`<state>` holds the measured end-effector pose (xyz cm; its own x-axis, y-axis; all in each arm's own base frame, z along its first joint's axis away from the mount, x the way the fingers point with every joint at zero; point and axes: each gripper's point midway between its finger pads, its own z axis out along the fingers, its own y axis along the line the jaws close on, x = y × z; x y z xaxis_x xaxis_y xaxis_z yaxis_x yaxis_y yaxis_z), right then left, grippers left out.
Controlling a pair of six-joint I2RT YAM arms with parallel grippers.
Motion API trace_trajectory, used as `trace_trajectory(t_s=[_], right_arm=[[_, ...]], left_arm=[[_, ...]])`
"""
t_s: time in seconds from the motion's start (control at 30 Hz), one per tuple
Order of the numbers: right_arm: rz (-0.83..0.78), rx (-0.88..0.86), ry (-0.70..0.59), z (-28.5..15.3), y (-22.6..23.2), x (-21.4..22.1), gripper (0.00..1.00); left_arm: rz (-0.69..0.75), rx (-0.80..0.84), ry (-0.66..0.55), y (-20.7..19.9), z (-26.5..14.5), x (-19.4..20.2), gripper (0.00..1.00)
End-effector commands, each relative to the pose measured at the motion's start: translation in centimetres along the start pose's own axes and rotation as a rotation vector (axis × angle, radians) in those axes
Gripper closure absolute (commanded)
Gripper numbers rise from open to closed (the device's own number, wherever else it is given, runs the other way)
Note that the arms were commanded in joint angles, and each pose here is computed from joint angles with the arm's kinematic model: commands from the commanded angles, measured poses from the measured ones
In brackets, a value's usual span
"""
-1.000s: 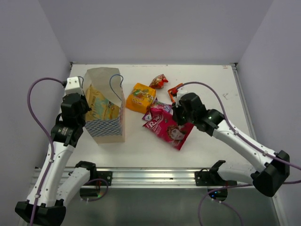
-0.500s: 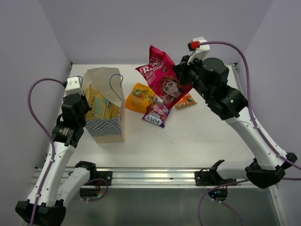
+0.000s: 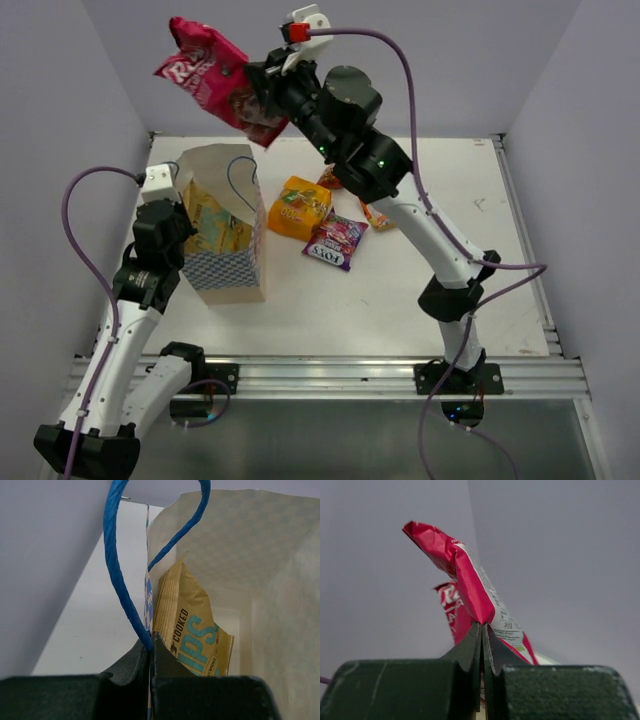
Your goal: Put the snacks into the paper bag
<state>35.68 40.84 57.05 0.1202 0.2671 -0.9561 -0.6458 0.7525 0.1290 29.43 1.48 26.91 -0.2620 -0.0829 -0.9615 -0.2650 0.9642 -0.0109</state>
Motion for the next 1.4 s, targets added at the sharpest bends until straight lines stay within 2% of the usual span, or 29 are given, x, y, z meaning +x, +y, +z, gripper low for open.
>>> trace_trajectory(t_s=[0.0, 0.03, 0.23, 0.43, 0.7, 0.9, 1.1, 1.27, 1.33, 1.37], right_arm=[[0.006, -0.043, -0.112, 0.3, 2.1, -2.7, 1.00], [0.030, -0.066, -0.165, -0.4, 3.1, -4.2, 1.00], [0.017, -0.142, -0.015, 0.3, 9.1, 5.4, 1.00], [-0.023, -0.166, 0.091, -0.9, 12.6, 10.7, 1.00], [-0.081, -0.083, 0.213, -4.9, 9.4, 15.0, 1.00], [-0.118, -0.033, 0.268, -7.3, 7.2, 15.5, 1.00], [-0.141, -0.029, 0.313, -7.1, 7.3, 16.1, 1.00], [-0.167, -0.089, 0.416, -6.7, 8.7, 19.5, 0.99], [-0.161, -0.129, 0.438, -6.7, 9.5, 20.0, 0.67], [-0.160, -0.152, 0.445, -6.7, 9.9, 20.3, 0.54]], left_arm=[[0.015, 0.033, 0.001, -0.8, 0.4, 0.5, 1.00], [0.016, 0.037, 0.004, -1.0, 0.6, 0.7, 1.00], [0.018, 0.046, 0.008, -1.2, 0.8, 1.0, 1.00], [0.011, 0.037, -0.006, -0.9, 0.5, 0.7, 1.00], [-0.007, -0.041, -0.041, 0.7, -0.4, -0.2, 1.00], [-0.039, -0.105, -0.092, 2.2, -1.5, -1.4, 1.00], [-0.054, -0.122, -0.118, 2.7, -2.2, -2.0, 1.00], [-0.041, -0.094, -0.100, 2.1, -1.8, -1.6, 1.00], [-0.035, -0.084, -0.096, 1.8, -1.7, -1.4, 1.00], [-0.035, -0.079, -0.096, 1.7, -1.6, -1.4, 1.00]])
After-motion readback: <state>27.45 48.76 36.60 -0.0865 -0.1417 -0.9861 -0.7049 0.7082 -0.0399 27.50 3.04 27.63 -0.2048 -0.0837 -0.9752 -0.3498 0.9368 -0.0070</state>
